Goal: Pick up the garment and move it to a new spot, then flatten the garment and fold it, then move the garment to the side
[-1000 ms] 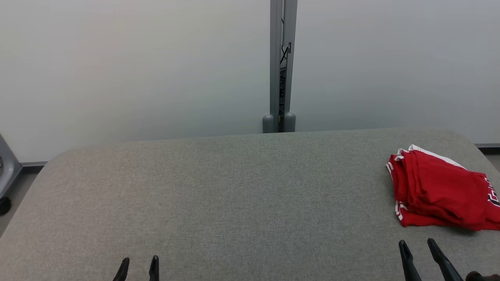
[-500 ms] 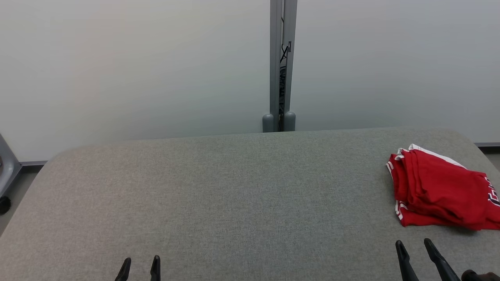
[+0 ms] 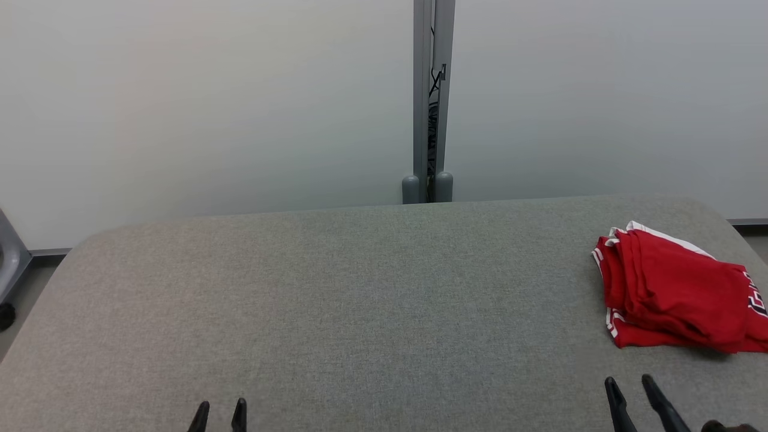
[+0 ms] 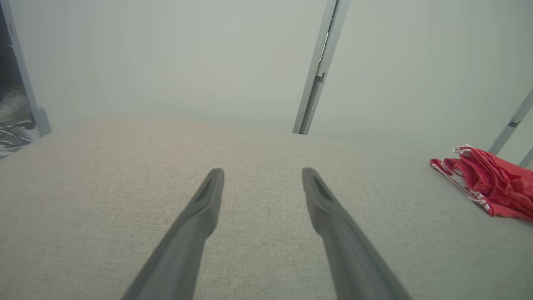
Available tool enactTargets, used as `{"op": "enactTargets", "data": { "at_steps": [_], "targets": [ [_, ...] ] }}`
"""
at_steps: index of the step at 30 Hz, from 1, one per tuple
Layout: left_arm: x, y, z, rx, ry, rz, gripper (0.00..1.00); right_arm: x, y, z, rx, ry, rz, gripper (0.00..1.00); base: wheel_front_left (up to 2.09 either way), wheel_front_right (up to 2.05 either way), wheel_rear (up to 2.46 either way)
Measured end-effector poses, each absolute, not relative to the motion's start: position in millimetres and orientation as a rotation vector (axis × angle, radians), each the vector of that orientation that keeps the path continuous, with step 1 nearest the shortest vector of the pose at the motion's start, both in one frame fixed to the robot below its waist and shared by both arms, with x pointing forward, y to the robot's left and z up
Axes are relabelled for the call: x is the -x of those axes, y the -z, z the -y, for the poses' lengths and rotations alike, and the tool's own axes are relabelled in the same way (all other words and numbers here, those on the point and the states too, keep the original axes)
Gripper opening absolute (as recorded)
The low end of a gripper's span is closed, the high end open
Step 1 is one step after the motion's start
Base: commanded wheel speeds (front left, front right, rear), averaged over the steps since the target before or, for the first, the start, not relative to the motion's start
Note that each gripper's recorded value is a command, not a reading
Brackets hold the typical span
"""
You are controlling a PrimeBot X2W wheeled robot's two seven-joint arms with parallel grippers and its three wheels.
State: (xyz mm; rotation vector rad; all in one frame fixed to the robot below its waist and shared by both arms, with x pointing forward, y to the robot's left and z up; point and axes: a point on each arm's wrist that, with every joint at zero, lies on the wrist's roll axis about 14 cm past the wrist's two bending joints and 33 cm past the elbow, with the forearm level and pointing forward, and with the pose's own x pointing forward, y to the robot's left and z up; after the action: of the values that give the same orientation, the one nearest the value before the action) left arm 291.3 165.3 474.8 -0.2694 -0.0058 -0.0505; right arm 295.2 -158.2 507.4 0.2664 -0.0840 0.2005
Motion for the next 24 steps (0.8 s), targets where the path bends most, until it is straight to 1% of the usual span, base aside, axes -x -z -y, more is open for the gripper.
{"op": "enactTargets", "data": {
  "at_steps": [5, 10, 24],
  "targets": [
    [-282, -451, -166, 0.288, 0.033, -0.076, 0.0, -288, -486, 155, -0.299, -0.186, 0.016, 0.0, 0.0, 0.0, 0.0],
    [-284, -448, -173, 0.367, -0.003, -0.101, 0.0, -294, -486, 157, -0.381, -0.161, 0.001, 0.0, 0.0, 0.0, 0.0],
    [-304, -458, -189, 0.587, -0.068, -0.089, 0.0, -315, -491, 166, -0.589, -0.105, -0.013, 0.0, 0.0, 0.0, 0.0]
  ]
}}
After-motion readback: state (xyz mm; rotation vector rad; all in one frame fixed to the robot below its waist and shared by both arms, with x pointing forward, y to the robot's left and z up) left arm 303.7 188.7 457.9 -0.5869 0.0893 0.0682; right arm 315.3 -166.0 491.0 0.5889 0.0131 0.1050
